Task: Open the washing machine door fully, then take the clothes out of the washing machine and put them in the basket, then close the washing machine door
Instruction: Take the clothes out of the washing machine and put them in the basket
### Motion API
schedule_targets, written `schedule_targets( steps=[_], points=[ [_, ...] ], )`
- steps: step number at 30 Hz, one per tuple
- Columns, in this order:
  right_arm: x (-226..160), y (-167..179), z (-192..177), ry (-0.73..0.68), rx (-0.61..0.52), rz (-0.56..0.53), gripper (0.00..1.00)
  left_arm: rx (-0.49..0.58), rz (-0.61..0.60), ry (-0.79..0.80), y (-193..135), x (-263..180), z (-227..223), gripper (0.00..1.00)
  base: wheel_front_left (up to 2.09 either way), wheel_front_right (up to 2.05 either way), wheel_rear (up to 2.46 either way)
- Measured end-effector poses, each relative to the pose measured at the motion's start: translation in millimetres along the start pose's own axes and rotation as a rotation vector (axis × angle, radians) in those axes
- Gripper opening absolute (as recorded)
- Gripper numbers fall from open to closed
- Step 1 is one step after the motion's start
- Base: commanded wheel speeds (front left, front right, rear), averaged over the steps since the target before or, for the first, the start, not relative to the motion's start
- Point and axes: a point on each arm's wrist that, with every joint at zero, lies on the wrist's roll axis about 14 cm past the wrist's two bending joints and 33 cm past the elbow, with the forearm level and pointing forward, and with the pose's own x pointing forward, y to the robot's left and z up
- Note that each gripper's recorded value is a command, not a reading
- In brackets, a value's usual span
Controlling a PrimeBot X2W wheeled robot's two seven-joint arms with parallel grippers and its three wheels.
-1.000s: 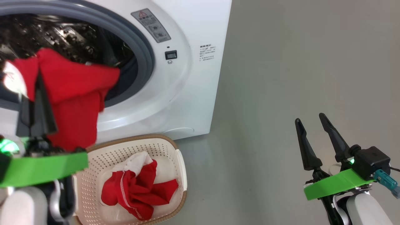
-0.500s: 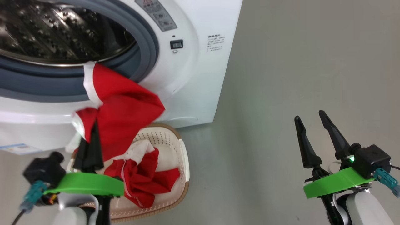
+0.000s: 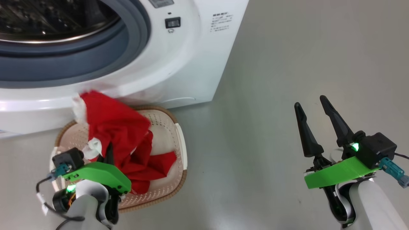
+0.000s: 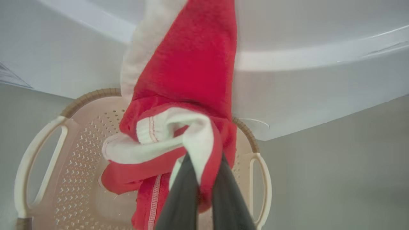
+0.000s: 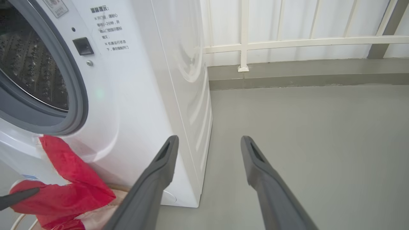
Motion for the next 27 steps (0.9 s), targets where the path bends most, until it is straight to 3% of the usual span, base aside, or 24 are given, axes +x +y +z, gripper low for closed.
schedule_targets(
  steps=[19,20,21,22,23,27],
  points=[
    [12.8,-24.5,-22.4,0.055,-0.020,-0.054,1.00,0.060,0.087,0.419,22.2,24.7,-109.3,0.00,0.00,0.00,0.00],
    [12.7,-25.6,-22.0,0.054,-0.021,-0.057,1.00,0.064,0.084,0.420,20.9,25.4,-110.3,0.08,0.00,0.00,0.00],
    [12.1,-26.5,-22.0,0.055,-0.022,-0.060,1.00,0.067,0.079,0.416,19.4,26.2,-110.0,0.22,0.00,0.00,0.00],
    [11.4,-27.0,-22.0,0.056,-0.022,-0.063,1.00,0.070,0.071,0.405,17.5,26.7,-108.3,0.49,0.00,0.00,0.00],
    [10.9,-27.1,-21.0,0.054,-0.021,-0.064,1.00,0.077,0.060,0.388,15.4,27.3,-105.3,1.00,0.00,0.00,0.00],
    [9.7,-26.1,-12.0,0.032,-0.020,-0.063,1.00,0.082,0.035,0.327,9.5,27.0,-90.3,1.00,0.00,0.00,0.00]
  ],
)
